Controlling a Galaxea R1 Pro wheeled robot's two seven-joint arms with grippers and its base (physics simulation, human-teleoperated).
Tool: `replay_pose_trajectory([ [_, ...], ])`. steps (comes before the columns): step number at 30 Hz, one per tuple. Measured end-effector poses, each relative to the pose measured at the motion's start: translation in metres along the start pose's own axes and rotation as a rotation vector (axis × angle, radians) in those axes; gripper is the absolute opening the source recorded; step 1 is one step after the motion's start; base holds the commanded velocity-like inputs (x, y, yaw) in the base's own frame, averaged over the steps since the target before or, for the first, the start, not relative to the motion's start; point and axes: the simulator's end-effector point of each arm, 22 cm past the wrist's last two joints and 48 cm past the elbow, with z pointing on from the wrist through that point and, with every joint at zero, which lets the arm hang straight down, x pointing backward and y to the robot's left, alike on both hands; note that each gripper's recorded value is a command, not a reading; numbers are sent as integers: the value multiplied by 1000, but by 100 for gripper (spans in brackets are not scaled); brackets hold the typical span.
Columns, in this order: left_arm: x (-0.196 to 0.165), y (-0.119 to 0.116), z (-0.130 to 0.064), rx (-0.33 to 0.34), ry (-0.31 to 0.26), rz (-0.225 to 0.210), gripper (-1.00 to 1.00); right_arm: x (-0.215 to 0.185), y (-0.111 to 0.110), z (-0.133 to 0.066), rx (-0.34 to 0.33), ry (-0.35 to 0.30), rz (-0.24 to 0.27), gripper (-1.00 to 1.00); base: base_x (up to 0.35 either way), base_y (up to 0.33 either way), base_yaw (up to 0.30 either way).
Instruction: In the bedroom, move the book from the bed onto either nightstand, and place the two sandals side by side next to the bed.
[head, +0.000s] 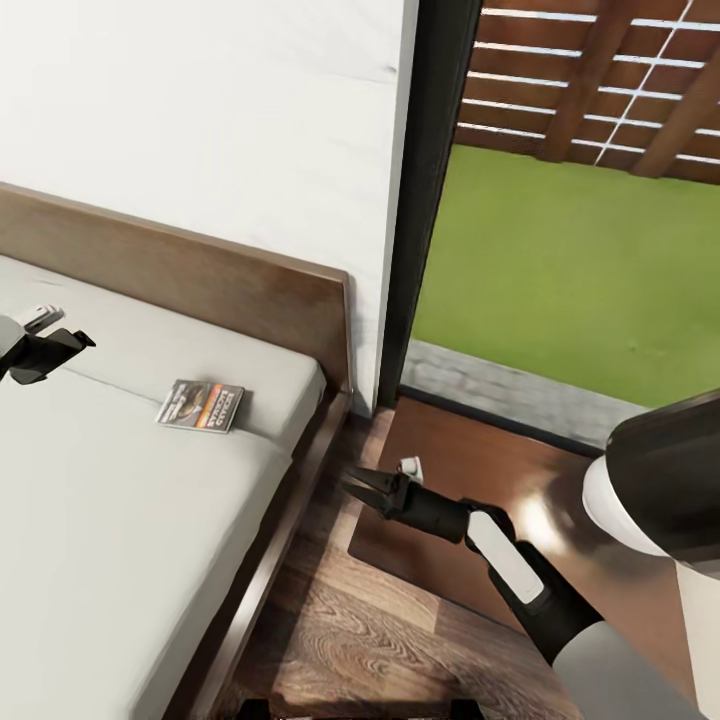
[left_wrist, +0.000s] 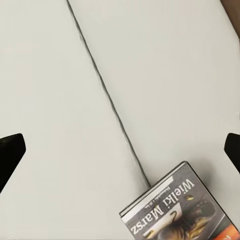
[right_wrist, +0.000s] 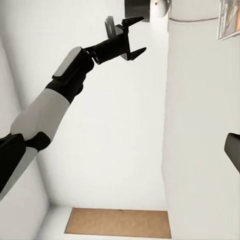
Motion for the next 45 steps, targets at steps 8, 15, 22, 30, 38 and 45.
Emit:
replay_pose_trajectory([
  [8, 8, -8, 6, 2, 10, 16, 100, 5, -4, -5, -19, -9, 18, 100, 0, 0, 0],
  [15, 9, -11, 11, 1, 7, 22, 100, 6, -8, -8, -27, -10, 28, 100, 0, 0, 0],
  [22, 4, -14, 13, 3, -9, 27, 100, 7, -11, -10, -33, -12, 38, 100, 0, 0, 0],
  [30, 7, -18, 18, 5, -11, 31, 100, 8, -17, -11, -32, -14, 50, 100, 0, 0, 0],
  [38, 13, -19, 25, 2, -3, 36, 100, 9, -23, -12, -27, -15, 61, 100, 0, 0, 0],
  [45, 18, -18, 31, -3, 3, 37, 100, 10, -29, -13, -22, -16, 71, 100, 0, 0, 0],
])
